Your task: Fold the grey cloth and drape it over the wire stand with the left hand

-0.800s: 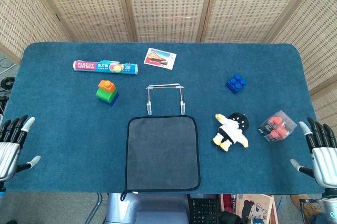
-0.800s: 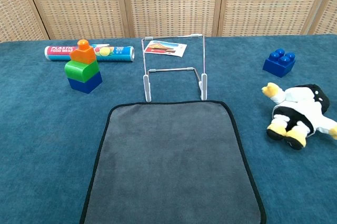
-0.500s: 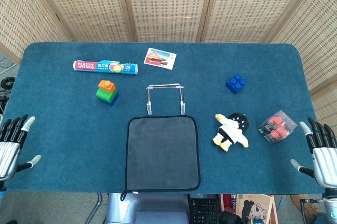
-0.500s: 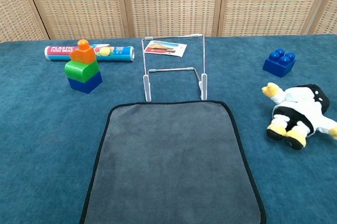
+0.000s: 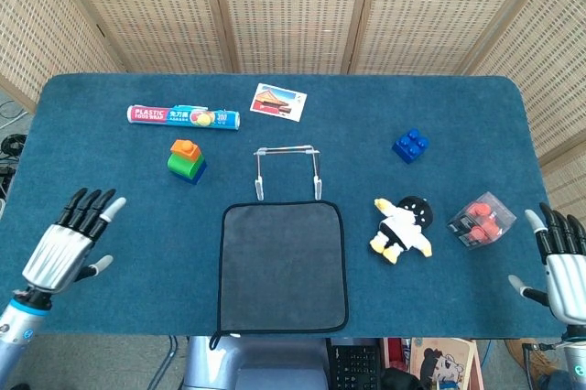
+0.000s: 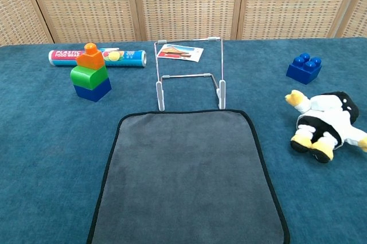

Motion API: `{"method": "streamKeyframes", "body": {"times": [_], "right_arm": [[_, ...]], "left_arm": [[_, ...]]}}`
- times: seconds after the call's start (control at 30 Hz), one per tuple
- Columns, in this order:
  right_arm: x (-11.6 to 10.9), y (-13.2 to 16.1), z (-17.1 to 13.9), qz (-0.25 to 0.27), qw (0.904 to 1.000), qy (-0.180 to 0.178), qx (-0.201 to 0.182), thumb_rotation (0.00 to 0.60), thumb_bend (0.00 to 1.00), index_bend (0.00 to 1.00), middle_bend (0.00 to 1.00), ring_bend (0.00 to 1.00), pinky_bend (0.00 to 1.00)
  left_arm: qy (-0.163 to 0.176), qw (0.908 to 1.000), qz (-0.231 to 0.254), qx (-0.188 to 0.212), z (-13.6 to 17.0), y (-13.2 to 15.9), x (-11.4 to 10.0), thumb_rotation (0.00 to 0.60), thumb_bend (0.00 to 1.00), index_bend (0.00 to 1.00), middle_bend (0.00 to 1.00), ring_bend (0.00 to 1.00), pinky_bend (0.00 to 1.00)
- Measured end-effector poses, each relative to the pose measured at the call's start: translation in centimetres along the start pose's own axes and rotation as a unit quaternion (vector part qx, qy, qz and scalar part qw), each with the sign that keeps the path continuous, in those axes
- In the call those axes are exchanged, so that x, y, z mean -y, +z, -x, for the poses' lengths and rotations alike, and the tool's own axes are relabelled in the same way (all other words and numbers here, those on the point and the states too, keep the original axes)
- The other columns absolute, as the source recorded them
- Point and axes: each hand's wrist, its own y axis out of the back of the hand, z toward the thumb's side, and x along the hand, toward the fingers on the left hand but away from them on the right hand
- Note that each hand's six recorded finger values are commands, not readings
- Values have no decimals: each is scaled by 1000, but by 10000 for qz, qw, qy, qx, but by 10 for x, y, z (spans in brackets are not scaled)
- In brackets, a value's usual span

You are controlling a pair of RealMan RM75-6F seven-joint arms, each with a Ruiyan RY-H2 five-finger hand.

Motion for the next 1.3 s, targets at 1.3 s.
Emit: {"method": "streamKeyframes", "body": {"times": [1.3], "right_arm": [[16,-18,20,-340,9976,165,576,600,0,0,0,0,0]], "left_arm": [[-556,9160,-447,3948,-121,134,114,600,217,226,0,0,0]]}}
